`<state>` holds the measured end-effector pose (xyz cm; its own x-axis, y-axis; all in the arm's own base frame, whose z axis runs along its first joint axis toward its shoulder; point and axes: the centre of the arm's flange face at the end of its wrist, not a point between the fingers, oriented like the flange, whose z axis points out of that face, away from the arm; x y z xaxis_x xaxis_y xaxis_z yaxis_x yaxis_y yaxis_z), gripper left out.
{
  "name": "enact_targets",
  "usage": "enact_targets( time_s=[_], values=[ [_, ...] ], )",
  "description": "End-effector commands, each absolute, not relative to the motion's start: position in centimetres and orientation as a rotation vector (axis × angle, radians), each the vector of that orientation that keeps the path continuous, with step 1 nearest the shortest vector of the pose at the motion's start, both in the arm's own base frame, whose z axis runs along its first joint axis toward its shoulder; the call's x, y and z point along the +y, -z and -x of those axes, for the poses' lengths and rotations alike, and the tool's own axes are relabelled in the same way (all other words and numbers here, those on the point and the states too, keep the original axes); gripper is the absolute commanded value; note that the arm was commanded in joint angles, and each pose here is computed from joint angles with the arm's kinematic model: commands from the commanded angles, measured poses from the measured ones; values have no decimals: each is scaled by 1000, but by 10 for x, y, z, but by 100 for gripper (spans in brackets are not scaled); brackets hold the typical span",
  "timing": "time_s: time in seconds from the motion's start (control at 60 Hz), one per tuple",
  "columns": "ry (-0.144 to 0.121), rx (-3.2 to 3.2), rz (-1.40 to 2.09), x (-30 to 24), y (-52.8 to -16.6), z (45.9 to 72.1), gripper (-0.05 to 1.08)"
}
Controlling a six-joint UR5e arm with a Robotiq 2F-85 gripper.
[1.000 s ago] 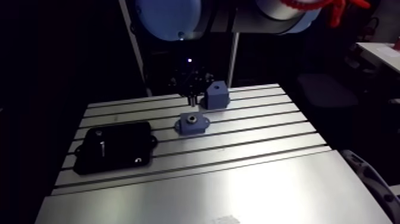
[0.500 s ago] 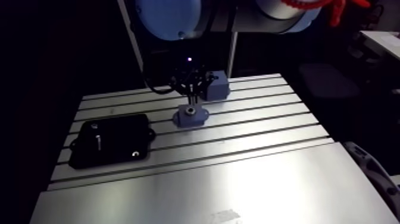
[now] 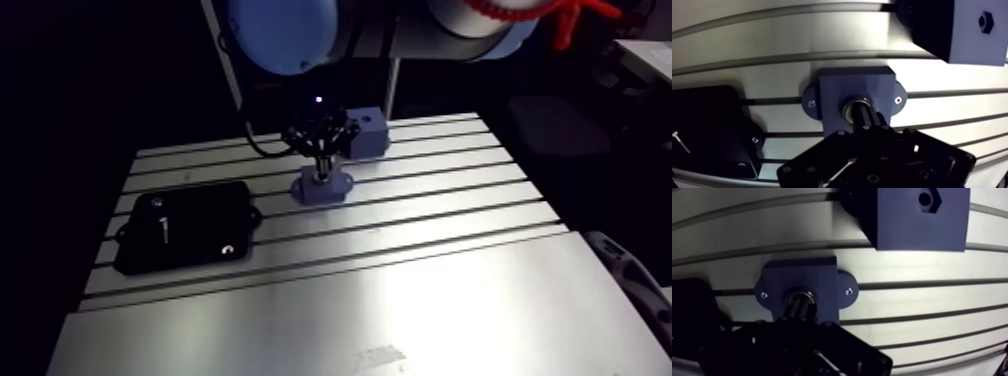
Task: Pick up the bearing and press it into the housing until flush.
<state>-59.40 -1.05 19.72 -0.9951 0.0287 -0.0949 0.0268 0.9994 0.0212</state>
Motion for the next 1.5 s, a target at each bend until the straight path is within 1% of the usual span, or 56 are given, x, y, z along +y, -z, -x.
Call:
enact_targets(
  time_s=[0.017, 0.5, 1.5],
  values=[
    [-30, 3045, -41, -11, -195, 594, 108],
    [-27, 3034, -40, -11, -189, 594, 108],
    [-29, 3039, -31, -15, -191, 595, 108]
  ],
)
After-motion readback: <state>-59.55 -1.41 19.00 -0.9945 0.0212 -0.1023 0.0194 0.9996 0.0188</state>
